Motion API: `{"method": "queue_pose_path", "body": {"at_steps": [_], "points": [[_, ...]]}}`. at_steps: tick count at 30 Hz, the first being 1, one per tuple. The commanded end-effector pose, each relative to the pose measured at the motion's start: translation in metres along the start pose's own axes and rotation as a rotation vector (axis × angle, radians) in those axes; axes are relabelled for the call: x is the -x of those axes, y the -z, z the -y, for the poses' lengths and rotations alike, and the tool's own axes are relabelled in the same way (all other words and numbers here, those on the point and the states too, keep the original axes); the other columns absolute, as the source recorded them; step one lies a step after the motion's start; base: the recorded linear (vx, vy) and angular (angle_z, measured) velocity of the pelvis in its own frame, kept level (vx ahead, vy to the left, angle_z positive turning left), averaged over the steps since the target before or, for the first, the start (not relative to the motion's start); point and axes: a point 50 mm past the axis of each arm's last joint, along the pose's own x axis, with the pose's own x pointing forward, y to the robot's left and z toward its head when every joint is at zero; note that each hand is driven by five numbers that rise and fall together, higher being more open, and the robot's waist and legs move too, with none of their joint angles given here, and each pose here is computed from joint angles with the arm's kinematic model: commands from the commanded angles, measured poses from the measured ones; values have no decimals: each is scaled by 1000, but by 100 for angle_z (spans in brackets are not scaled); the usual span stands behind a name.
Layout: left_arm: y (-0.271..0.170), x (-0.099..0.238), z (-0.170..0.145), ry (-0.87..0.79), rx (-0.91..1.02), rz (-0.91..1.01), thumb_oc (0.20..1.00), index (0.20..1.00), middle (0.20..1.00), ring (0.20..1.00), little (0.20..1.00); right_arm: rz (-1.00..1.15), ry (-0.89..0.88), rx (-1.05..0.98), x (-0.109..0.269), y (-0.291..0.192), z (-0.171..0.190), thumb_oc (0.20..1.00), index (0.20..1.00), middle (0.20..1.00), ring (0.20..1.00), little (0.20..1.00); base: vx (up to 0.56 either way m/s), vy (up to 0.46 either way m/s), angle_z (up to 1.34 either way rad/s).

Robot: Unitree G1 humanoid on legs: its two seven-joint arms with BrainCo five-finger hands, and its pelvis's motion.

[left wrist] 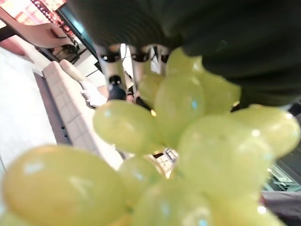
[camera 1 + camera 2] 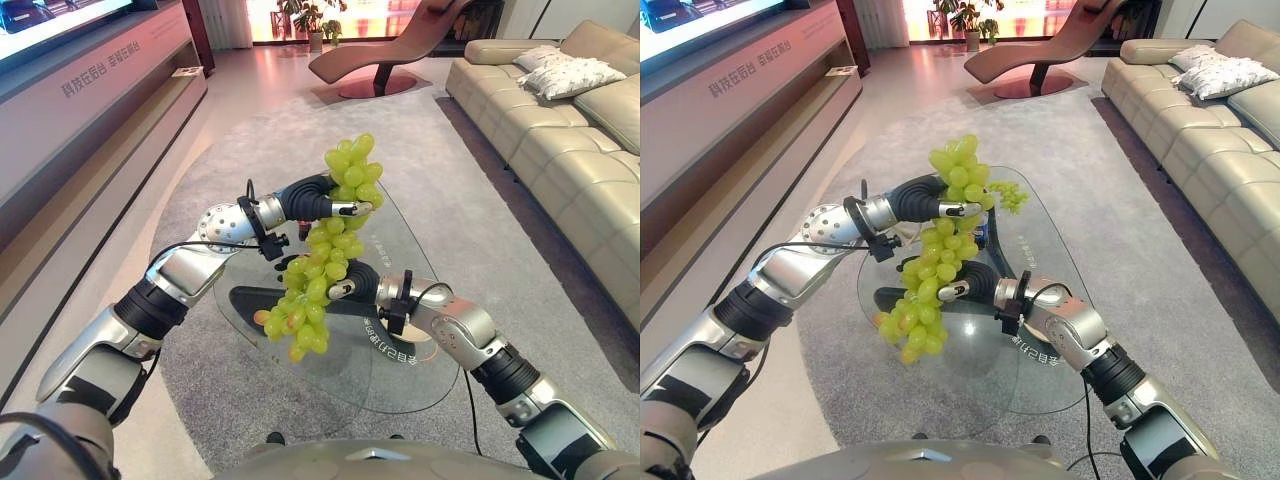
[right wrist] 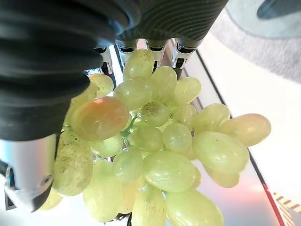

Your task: Pick up fruits into the plate

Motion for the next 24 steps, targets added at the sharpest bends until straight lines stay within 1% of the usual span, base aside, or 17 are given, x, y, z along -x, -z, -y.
{"method": "queue_pose_path", "body": {"at_steps": [1,2,24], "points": [[-29,-12,-29,-87,-56,121,200,200,200,200,200,134,-169,47,-20,-32,-20,347,347,347,347,347,0,0,0],[-29,-13,-29,-87,-57,121,200,200,200,200,200,137,-170,48,-21,-33,-20,200,200,200,200,200,0,0,0],[-29,-12,-32,-86,-51,116,200,200,200,200,200,146,-154,42,-22,-32,-20,200,200,200,200,200,0,0,0]]}}
